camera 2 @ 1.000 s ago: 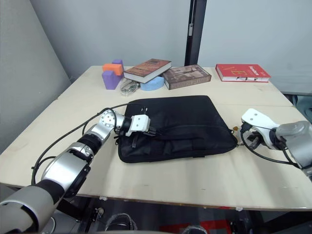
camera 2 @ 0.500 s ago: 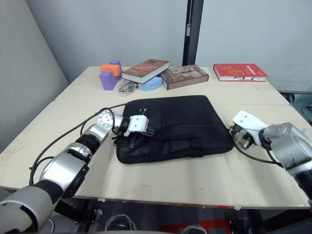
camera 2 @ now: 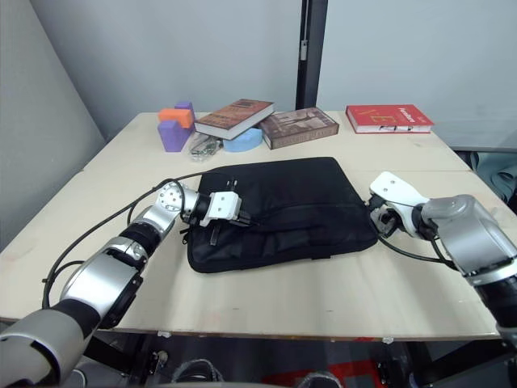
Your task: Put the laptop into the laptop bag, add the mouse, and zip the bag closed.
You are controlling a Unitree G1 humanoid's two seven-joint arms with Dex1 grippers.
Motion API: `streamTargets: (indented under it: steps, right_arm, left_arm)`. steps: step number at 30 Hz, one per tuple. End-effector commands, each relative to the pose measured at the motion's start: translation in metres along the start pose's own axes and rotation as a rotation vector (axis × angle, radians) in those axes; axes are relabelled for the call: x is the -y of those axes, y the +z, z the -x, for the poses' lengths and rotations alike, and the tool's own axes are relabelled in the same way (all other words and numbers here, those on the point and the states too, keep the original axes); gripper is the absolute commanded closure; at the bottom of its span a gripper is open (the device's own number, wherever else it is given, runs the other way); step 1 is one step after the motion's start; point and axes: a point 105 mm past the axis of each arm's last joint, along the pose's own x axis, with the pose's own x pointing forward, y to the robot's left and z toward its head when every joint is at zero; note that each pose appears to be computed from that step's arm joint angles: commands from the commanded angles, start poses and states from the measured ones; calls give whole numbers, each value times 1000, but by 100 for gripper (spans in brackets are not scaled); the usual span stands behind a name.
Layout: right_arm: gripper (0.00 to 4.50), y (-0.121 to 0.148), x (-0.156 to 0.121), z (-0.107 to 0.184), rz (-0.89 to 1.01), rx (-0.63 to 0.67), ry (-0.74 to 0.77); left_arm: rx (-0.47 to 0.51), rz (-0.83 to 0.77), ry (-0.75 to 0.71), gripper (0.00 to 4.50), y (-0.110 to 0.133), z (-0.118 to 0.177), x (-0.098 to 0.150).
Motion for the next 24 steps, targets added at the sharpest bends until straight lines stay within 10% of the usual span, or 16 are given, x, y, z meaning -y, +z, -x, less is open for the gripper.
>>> streamTargets:
  steps: [1, 3, 14, 24]
  right_arm:
    - [447, 18, 3, 14, -10, 87, 3]
    - [447, 18, -4, 19, -55, 110, 58]
    - [60, -4, -16, 21, -215, 113, 175]
    - [60, -19, -5, 75, -158, 119, 258]
  left_arm:
    - [-140, 209, -215, 450, -49, -9, 66]
    - [-126, 214, -200, 450, -47, -6, 62]
    - [94, 262, -123, 450, -6, 29, 25]
    - [111, 324, -19, 450, 18, 95, 19]
